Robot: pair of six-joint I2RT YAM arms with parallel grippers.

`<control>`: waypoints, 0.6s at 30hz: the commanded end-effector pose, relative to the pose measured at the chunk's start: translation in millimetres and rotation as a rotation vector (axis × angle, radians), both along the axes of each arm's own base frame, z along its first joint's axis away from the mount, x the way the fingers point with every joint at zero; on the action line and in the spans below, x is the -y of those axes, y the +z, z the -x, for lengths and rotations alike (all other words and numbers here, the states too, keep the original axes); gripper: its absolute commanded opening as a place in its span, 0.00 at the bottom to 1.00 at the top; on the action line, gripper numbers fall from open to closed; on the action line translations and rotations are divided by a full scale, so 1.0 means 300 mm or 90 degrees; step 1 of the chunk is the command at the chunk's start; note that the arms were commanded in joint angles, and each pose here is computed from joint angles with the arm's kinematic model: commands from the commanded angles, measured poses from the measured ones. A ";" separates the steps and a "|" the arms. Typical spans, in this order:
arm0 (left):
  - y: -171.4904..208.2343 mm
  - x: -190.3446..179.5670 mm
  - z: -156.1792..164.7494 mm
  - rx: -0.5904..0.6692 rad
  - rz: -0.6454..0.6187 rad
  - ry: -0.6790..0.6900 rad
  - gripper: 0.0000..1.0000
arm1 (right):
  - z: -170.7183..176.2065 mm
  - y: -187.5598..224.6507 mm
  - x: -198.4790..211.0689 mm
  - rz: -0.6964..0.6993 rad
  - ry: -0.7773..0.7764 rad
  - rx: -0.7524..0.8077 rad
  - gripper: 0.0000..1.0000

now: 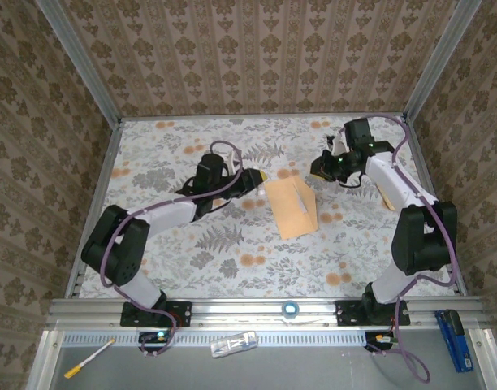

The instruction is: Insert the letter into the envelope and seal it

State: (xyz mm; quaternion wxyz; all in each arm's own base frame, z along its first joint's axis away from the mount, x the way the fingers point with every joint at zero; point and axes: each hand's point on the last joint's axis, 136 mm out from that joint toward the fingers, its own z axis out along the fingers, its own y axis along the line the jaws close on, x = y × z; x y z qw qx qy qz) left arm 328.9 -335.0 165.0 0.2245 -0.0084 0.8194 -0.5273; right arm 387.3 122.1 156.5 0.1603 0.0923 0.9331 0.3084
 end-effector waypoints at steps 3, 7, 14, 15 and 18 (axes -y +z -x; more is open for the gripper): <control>-0.124 0.037 -0.001 -0.045 -0.042 0.022 0.14 | 0.042 -0.127 0.089 0.087 -0.029 -0.052 0.10; -0.179 0.079 -0.001 -0.066 -0.056 0.017 0.12 | 0.050 -0.190 0.124 0.105 -0.044 -0.079 0.10; -0.252 0.118 -0.012 -0.102 -0.068 0.015 0.11 | 0.044 -0.290 0.139 0.114 -0.041 -0.116 0.08; -0.259 0.122 -0.015 -0.107 -0.071 0.014 0.11 | 0.045 -0.307 0.143 0.118 -0.043 -0.122 0.08; -0.275 0.130 -0.018 -0.118 -0.082 0.013 0.11 | 0.040 -0.341 0.143 0.116 -0.043 -0.129 0.06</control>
